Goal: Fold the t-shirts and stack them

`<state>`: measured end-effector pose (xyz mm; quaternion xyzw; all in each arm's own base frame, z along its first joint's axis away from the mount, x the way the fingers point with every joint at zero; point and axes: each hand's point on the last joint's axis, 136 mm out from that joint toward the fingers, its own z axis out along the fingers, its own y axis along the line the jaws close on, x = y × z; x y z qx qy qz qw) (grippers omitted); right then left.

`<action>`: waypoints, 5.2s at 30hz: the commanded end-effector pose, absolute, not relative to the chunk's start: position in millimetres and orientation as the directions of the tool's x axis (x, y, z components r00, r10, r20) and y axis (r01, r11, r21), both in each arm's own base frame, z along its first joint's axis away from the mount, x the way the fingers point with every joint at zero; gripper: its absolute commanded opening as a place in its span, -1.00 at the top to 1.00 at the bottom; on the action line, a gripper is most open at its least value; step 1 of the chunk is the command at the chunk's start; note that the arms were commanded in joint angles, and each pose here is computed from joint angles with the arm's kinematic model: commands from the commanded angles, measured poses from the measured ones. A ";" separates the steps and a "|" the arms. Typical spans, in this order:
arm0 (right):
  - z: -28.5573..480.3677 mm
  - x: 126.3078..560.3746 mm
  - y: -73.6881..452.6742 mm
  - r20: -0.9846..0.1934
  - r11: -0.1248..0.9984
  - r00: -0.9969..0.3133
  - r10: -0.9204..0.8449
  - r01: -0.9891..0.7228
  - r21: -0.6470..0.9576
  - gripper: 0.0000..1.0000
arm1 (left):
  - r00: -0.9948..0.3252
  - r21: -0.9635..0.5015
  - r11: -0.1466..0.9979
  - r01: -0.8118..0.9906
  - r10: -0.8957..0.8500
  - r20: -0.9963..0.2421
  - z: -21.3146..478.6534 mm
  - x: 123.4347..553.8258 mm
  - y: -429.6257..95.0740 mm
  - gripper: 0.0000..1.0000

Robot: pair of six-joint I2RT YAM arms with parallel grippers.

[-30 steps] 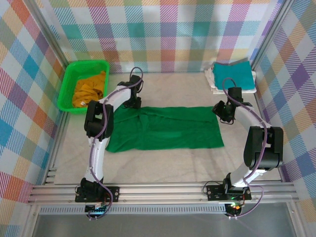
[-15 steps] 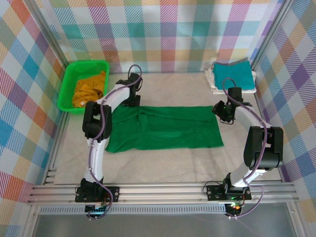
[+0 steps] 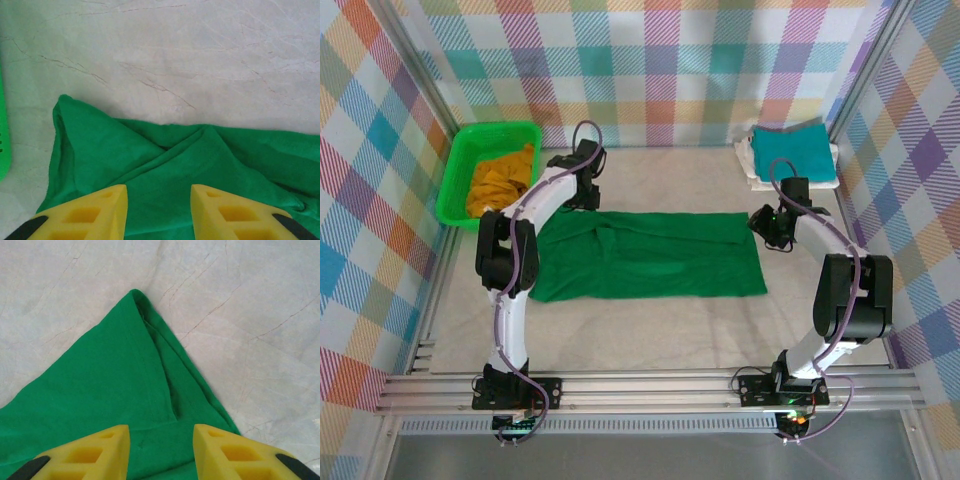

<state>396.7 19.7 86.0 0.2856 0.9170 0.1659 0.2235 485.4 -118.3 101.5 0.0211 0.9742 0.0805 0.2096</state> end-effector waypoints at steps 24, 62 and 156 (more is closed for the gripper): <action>105.2 400.7 57.8 -0.370 0.831 -0.808 0.460 0.245 0.499 -0.08 | -0.939 0.171 0.985 -0.025 0.035 -0.342 51.6 506.4 -104.5 0.94; 80.8 404.5 60.4 -0.305 0.822 -0.829 0.469 0.284 0.493 -0.14 | -0.932 0.367 0.924 -0.108 0.034 -0.360 129.7 391.6 -120.9 1.00; 101.4 424.1 57.7 -0.273 0.855 -0.850 0.450 0.323 0.406 0.50 | -0.902 0.188 0.980 -0.073 0.016 -0.432 162.9 370.5 -149.2 0.31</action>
